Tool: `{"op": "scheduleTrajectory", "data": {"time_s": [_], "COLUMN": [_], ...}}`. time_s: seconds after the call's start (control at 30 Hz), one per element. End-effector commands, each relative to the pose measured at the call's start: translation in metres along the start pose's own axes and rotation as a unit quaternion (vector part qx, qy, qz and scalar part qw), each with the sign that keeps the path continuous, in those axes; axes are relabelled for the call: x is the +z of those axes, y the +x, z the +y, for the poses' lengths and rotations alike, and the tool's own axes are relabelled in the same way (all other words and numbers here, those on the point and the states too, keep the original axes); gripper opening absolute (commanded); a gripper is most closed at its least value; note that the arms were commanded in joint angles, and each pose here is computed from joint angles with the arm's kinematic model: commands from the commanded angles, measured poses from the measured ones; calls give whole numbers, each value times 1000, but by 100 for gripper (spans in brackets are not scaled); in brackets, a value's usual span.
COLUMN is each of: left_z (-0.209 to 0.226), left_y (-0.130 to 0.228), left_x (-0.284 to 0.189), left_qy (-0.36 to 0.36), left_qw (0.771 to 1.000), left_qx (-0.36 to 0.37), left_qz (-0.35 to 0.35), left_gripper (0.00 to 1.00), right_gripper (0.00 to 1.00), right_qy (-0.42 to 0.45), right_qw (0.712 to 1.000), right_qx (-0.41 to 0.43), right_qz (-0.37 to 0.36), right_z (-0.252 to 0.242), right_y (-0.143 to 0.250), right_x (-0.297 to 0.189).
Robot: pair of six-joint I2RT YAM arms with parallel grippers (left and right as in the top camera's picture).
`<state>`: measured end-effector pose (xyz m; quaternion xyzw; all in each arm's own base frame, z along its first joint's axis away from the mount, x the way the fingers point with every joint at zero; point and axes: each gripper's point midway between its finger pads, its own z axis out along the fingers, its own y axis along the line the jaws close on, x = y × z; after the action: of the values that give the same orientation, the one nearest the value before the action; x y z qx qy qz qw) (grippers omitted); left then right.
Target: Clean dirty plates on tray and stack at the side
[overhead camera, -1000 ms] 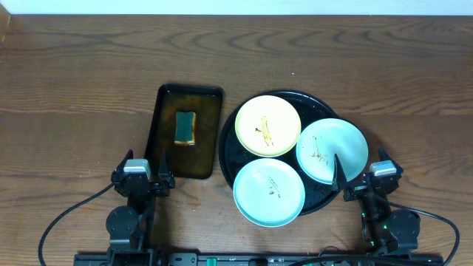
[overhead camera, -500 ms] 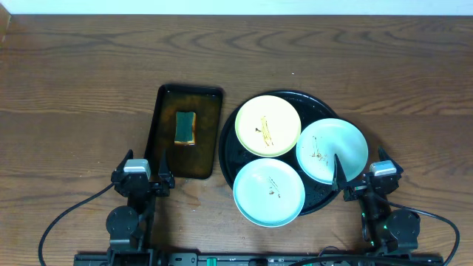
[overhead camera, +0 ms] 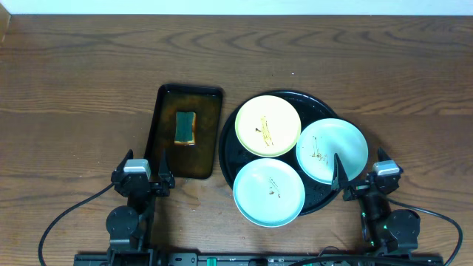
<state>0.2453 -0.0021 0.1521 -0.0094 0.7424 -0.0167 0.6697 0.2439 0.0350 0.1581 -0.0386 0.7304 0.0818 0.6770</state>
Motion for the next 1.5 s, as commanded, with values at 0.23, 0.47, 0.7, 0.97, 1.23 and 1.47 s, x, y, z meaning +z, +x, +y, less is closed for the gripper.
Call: {"op": "scheduleTrajectory", "data": {"time_s": [0.23,0.47,0.7,0.97,1.23,1.47], "left_z": [5,5,-8,-16,-15,-23], "left_y": [7,-1,-20,-16,3,-26], "left_x": [-3,-4,15,27,37,75], "left_qy": [-15,-25,2,6,3,31], "left_qw": [999,990,971,918,899,933], "left_qx": [-31,-60,-67,-79,-82,-84], "left_qz": [39,127,229,388,431,348], "left_gripper": [78,78,78,78,78,78], "right_gripper": [99,99,99,99,99,99], "right_qy": [62,77,93,103,104,104], "right_qw": [994,984,956,909,908,908], "right_qx": [69,71,70,69,68,69], "right_qz": [50,141,268,398,400,400], "right_z": [-17,-18,-21,-24,-25,-25], "right_y": [-8,-12,-1,18,18,17], "right_x": [-10,-6,15,39,47,47]}}
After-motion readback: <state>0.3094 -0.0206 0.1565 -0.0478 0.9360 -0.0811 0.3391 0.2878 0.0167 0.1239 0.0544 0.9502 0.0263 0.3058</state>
